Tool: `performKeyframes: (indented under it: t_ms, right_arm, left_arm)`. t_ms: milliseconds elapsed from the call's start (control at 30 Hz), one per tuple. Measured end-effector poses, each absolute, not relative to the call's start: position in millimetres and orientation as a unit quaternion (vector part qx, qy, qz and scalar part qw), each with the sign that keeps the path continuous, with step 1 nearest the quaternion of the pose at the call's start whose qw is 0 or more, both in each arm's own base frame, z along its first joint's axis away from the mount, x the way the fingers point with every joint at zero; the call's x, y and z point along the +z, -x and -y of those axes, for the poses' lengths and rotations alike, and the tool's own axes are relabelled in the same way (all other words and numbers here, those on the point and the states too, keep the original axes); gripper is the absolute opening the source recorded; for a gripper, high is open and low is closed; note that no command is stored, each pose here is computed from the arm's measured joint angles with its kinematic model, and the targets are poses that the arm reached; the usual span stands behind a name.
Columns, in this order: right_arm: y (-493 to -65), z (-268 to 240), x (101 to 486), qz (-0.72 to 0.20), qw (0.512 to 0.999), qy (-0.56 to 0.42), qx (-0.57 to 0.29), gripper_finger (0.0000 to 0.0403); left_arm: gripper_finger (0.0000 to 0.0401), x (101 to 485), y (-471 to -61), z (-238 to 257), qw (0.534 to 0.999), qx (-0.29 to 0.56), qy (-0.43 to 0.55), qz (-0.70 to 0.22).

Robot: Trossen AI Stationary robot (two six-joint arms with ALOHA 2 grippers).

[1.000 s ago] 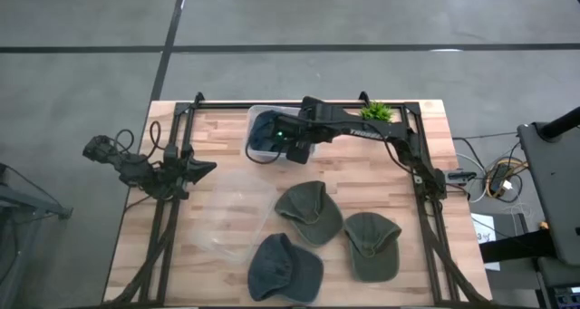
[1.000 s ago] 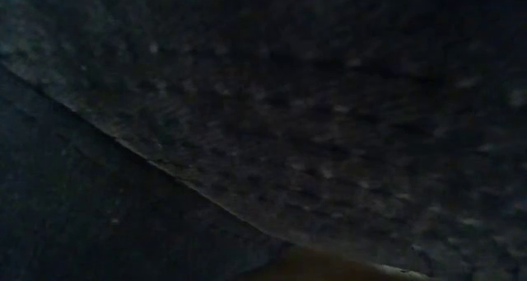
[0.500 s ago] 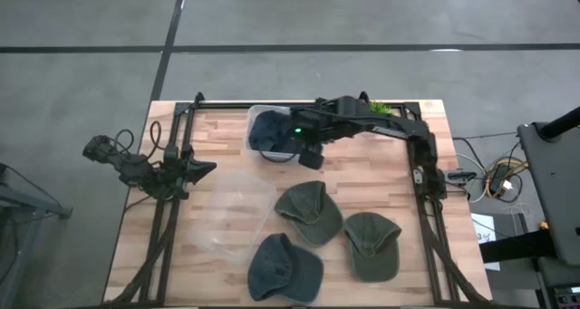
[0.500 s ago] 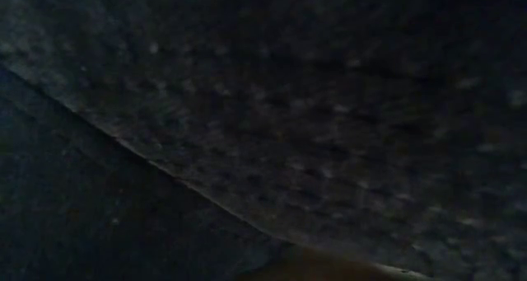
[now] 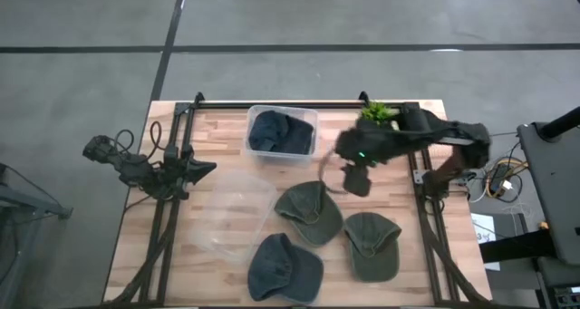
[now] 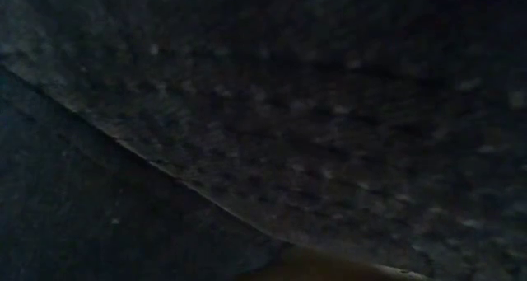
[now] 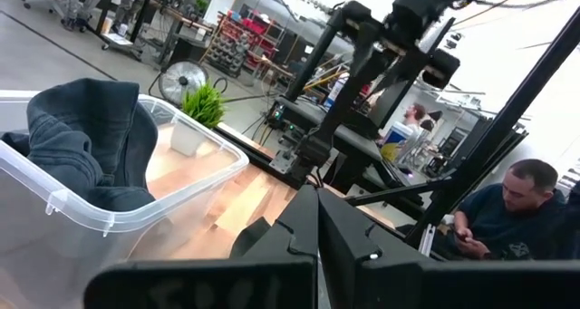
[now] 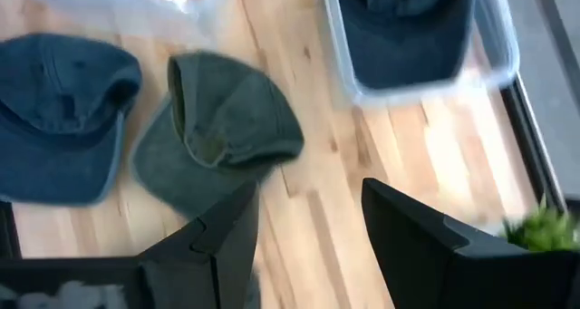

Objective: Pick & Place hat
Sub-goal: Put the blue cap into the top transparent bin

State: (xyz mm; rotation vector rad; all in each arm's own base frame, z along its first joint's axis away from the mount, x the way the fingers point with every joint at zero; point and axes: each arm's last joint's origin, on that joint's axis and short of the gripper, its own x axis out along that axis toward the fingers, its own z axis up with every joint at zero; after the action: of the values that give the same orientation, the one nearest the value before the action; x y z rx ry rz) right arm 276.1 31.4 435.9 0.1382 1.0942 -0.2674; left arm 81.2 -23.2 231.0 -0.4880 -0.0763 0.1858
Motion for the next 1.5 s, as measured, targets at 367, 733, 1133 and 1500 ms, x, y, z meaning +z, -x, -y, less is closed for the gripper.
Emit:
performKeyframes:
  t_ms: [367, 733, 1133, 1500]
  right_arm:
    - [-206.8, -50.3, 387.9, -0.464, 0.866, -0.073, -0.168, 0.0192]
    - [-155.7, -38.4, 324.6, -0.296, 0.925, -0.2, -0.127, 0.0192]
    - [-142.6, -37.2, 261.0, -0.232, 0.928, -0.276, -0.097, 0.0192]
    - [-145.2, -38.1, 253.5, -0.209, 0.932, -0.283, -0.087, 0.0192]
  left_arm:
    - [0.0003, 234.5, -81.0, 23.0, 0.962, 0.09, 0.251, 0.053]
    - [0.0003, 260.2, -82.0, 24.0, 0.96, 0.074, 0.259, 0.076]
    - [0.0003, 333.4, -109.6, 39.4, 0.976, 0.09, 0.199, -0.014]
    - [0.0003, 387.7, -170.0, 76.7, 0.963, 0.056, 0.211, -0.156]
